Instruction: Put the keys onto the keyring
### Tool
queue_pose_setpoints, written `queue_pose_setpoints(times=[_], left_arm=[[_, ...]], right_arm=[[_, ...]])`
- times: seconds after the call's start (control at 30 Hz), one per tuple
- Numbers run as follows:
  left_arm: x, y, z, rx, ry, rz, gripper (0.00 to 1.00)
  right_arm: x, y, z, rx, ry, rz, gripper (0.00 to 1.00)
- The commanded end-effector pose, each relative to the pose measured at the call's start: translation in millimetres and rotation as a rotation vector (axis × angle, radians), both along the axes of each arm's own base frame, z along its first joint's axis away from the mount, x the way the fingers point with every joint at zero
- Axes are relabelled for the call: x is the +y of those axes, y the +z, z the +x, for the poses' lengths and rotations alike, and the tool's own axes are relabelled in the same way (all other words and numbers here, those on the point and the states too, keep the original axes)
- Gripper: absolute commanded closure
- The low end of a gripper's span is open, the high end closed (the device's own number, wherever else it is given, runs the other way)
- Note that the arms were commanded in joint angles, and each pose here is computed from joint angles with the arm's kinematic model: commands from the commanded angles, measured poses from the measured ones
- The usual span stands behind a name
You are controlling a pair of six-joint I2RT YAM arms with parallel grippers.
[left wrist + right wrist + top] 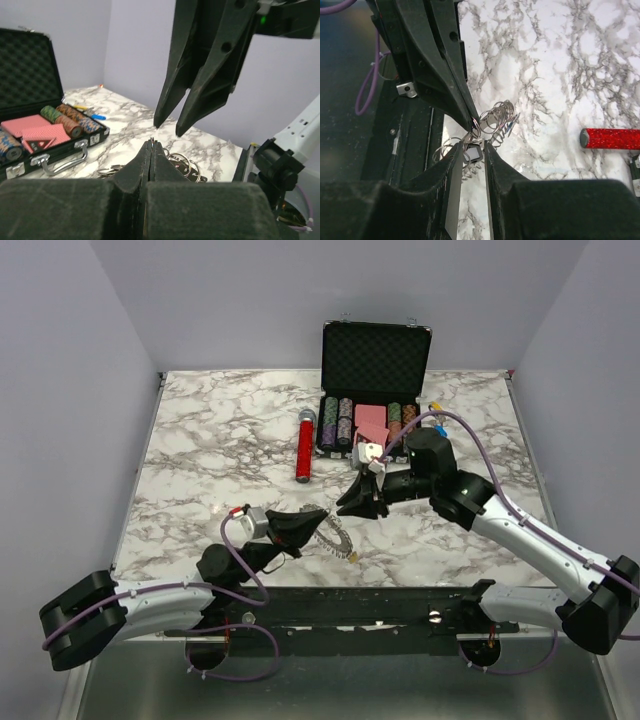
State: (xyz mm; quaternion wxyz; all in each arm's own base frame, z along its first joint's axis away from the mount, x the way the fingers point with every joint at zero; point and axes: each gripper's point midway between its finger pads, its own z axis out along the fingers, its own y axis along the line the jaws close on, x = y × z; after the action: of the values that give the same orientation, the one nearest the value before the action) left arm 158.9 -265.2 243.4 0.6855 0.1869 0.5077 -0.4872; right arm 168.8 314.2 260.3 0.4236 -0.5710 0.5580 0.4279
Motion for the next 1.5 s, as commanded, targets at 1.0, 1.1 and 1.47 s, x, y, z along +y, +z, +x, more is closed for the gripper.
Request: queue_pose_setpoints(times=[1.0, 1.1, 1.47], left_arm=[[8, 65, -40, -0.209, -0.154, -0.178, 1.0], [9, 65, -40, -0.208, -0.154, -0.182, 1.0], [11, 67, -40, -0.212, -0.146, -0.191, 1.0]], right_arm=[[11, 1, -29, 0.181, 0.146, 0.078, 0.67], [9, -7, -26, 0.18, 0.123, 0.059, 0.68], [7, -17, -28, 0.192, 0.12, 0.042, 0.73]])
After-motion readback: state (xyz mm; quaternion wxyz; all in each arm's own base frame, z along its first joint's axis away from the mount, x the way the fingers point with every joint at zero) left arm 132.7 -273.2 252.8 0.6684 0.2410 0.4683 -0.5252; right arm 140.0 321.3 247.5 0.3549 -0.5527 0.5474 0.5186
